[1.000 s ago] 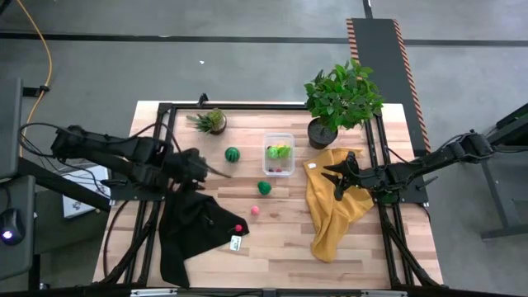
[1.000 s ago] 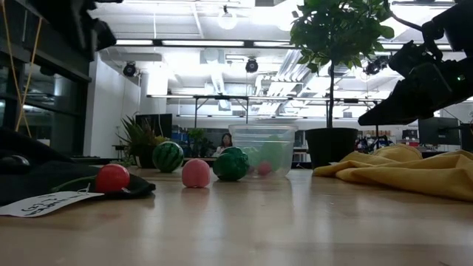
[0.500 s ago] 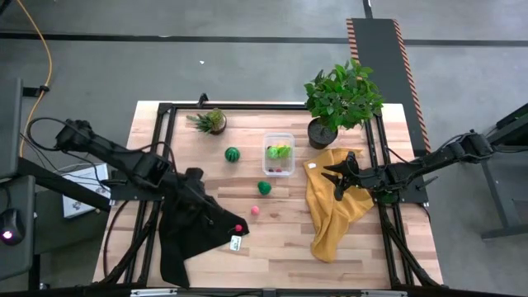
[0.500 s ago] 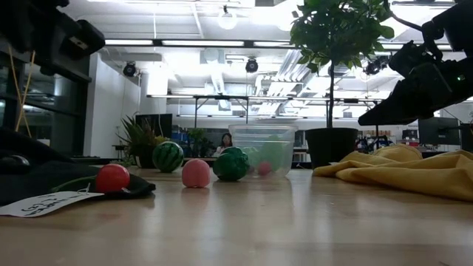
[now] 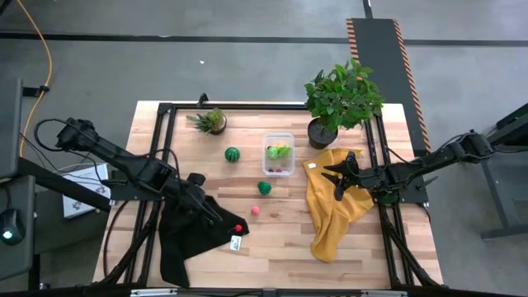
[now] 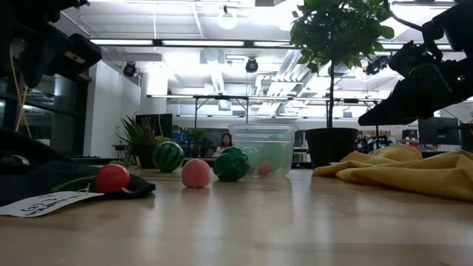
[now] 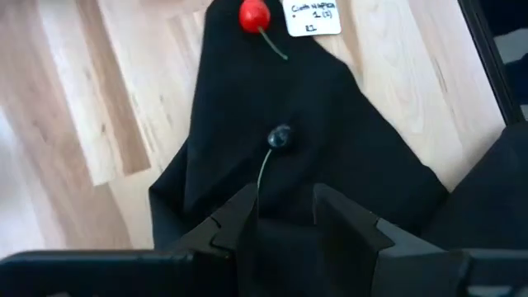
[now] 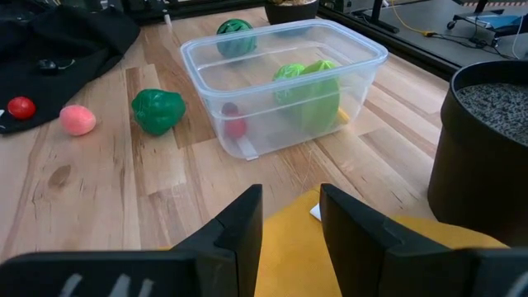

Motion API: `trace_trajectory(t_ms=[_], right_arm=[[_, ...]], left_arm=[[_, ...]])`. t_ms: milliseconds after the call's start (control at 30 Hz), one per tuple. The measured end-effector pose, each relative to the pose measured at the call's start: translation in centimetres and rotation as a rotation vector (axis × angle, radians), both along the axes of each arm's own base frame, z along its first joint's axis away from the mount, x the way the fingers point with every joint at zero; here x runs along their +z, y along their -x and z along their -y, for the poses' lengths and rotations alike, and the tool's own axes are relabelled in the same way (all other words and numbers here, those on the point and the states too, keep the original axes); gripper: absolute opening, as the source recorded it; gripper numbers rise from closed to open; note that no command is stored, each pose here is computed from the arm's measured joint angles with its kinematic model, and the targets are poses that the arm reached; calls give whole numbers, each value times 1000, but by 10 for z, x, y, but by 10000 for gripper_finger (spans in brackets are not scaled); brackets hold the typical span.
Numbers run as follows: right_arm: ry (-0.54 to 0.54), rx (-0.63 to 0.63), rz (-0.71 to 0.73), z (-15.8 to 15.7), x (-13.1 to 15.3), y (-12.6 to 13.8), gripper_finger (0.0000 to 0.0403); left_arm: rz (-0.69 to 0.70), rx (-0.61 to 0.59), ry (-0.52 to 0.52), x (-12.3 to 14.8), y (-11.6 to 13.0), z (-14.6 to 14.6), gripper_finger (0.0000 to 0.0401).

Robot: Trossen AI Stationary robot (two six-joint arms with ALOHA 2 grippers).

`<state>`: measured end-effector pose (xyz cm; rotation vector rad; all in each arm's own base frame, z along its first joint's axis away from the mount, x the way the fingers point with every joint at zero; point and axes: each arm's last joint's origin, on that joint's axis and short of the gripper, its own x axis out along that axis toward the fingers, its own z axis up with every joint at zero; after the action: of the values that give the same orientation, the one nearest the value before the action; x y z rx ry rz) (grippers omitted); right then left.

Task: Pick and placing Produce into tupperware
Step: Put the black cherry into the transparent bin

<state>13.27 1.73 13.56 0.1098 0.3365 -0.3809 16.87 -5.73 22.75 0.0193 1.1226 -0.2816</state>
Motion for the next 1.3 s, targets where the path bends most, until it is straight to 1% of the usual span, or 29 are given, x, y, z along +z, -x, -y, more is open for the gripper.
trace_trajectory(t_ms=[333,400,633,733,833,1167,1300], right_arm=[[1,0,-2,0,0,0,114],[2,0,-7,0,-1,0,114],[3,0,-11,0,-1,0,114],[4,0,-16,0,-1,1,114],[5,0,-18,0,-2,1,114],[6,0,-22,0,-2,1,114],[6,0,-22,0,-2,1,114]], left_arm=[[-51,-106,-33,-19,-18,7,108],[-63,-113,-38,-24,-22,8,117],[-57,-124,-39,-33,-34,12,164],[-60,-127,-41,-37,-38,13,174],[-59,-140,-46,-41,-41,14,172],[-81,-178,-60,-49,-46,16,145],[-86,-179,-58,-54,-49,17,144]])
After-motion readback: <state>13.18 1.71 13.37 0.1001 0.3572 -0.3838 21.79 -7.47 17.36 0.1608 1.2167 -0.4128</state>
